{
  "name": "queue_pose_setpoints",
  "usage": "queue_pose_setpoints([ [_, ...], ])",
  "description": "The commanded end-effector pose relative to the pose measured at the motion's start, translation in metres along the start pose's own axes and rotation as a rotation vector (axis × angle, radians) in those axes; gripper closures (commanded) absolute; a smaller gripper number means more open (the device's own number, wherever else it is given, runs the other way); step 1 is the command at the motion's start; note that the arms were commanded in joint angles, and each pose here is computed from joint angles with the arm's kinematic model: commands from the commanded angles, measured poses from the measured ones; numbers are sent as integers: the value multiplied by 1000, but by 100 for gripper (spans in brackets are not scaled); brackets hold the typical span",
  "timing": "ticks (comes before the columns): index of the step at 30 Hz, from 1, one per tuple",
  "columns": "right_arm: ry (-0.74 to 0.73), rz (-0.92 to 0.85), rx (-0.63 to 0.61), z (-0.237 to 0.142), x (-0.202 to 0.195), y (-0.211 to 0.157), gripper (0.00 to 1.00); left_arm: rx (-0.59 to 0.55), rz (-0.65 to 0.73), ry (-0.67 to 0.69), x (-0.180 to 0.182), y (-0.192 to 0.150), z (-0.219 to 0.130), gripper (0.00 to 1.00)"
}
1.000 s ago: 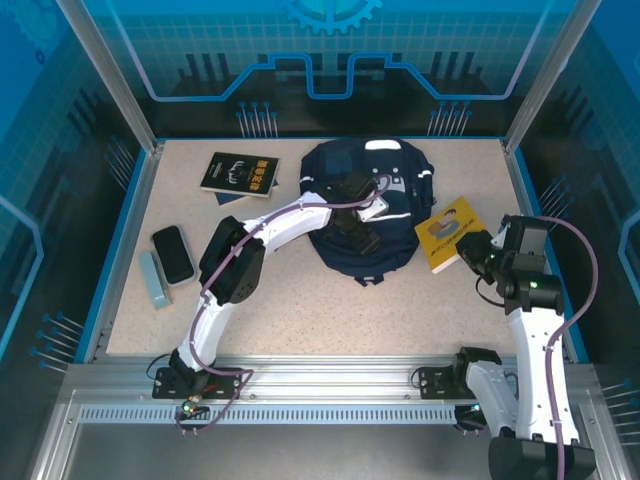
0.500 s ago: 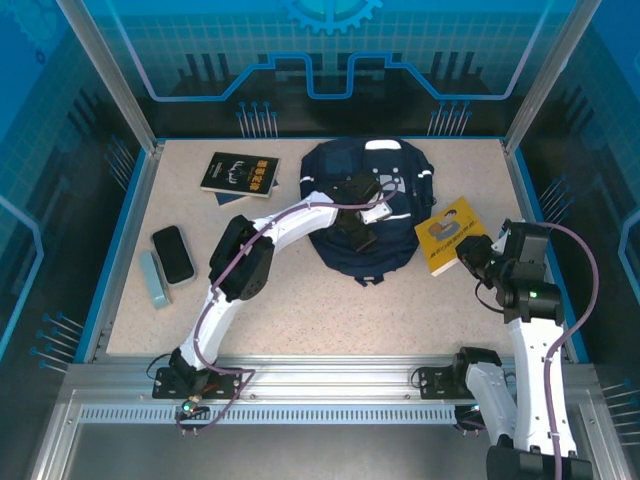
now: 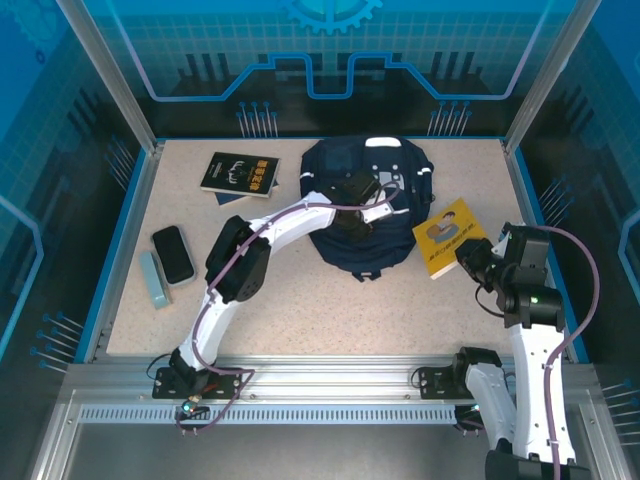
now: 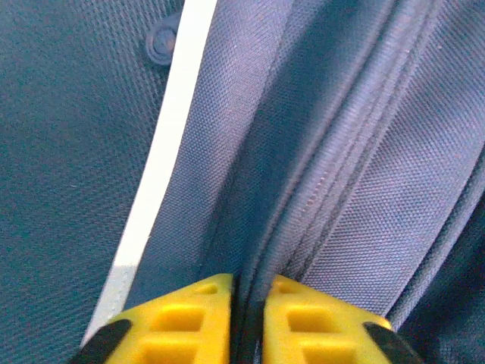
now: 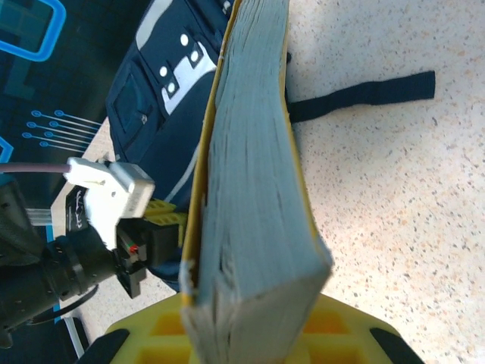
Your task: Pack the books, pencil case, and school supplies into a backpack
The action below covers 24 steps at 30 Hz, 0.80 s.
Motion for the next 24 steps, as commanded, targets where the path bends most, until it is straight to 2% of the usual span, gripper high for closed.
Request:
queue_pose_setpoints([
  [1, 86, -80, -26, -25, 21, 1, 97, -216, -43, 165, 23, 33, -62, 89],
  [3, 75, -101, -12, -31, 22, -1, 97, -274, -82, 227, 30, 40, -80, 90],
  [5, 69, -116, 2, -38, 24, -3, 98, -332, -154, 319, 40, 47, -99, 95],
  [8, 92, -127, -1, -46, 27, -5, 98, -406, -207, 406, 50, 55, -120, 96],
  [15, 197, -106, 55, -46, 35, -11, 98, -500, -326, 511, 68, 74, -153, 97],
  [18, 242, -66, 109, -37, 37, -14, 97, -514, -385, 618, 80, 78, -166, 99],
  [24, 323, 8, 199, -9, 40, -18, 97, -615, -382, 596, 72, 89, -194, 99],
])
Point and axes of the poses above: each hand's point on the last joint's axis, 136 mm out from that joint toward the fingers, its own z axis out along the fingers, its own x axis along the line the jaws close on, y = z × x, the point moved 8 cm from there along -z, back along the fingers, and after that the axes turned 11 degrees about z, right-handed, at the moved point
